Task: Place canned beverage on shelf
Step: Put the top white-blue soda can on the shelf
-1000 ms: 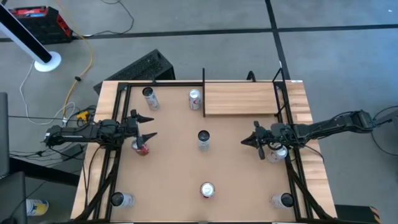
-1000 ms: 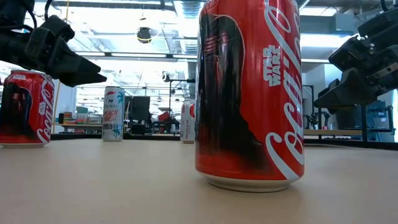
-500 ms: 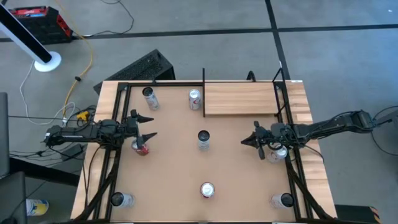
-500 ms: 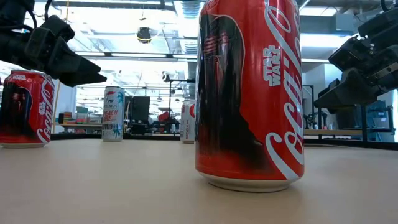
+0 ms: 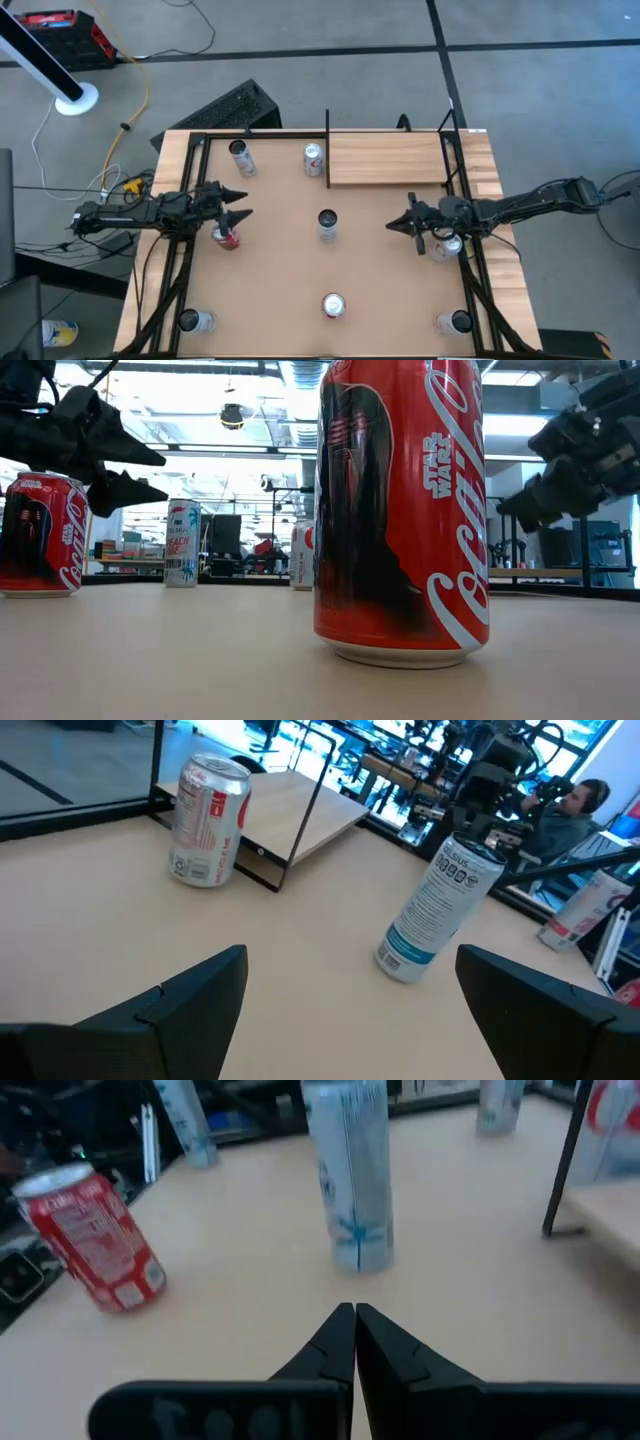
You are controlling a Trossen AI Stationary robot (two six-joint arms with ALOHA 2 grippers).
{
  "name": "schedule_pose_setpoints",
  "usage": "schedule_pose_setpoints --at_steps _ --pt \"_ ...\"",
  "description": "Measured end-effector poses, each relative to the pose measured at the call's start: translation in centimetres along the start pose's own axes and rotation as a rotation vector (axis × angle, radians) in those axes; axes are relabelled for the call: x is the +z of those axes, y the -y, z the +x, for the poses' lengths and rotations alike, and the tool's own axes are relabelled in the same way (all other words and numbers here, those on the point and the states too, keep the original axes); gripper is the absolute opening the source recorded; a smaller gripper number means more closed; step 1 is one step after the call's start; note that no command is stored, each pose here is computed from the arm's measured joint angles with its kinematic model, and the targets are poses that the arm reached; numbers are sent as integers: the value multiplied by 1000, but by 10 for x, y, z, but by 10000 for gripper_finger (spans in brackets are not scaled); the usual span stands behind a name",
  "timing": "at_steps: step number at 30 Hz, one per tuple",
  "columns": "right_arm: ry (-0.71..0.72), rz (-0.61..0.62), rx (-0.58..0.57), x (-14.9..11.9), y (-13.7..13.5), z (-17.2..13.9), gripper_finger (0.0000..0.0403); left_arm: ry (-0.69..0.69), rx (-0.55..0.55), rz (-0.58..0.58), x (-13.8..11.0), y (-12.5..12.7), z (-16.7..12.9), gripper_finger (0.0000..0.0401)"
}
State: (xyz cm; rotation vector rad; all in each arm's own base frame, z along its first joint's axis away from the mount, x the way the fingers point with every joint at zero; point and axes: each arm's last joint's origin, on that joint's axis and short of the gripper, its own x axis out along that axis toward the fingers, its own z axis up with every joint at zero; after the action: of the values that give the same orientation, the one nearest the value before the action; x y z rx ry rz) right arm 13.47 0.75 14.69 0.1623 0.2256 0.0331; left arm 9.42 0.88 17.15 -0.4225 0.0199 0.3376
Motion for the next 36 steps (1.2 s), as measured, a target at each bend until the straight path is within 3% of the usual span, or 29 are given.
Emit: schedule_pose_setpoints --at_steps 4,10,17,22,29,36 --pt "208 -119 21 34 -6 -1 37 4 7 10 0 0 0 343" --pt "360 -112 46 86 -15 -5 37 5 7 10 0 0 0 343" --pt "247 -122 93 132 -33 5 37 16 22 18 1 -1 0 343" --pt "153 -135 151 152 -53 34 37 58 111 33 2 -3 0 343" --pt "40 -167 194 175 -80 81 42 62 126 74 2 -3 0 343" --pt "-56 -333 106 199 -85 116 91 57 115 36 2 -3 0 343"
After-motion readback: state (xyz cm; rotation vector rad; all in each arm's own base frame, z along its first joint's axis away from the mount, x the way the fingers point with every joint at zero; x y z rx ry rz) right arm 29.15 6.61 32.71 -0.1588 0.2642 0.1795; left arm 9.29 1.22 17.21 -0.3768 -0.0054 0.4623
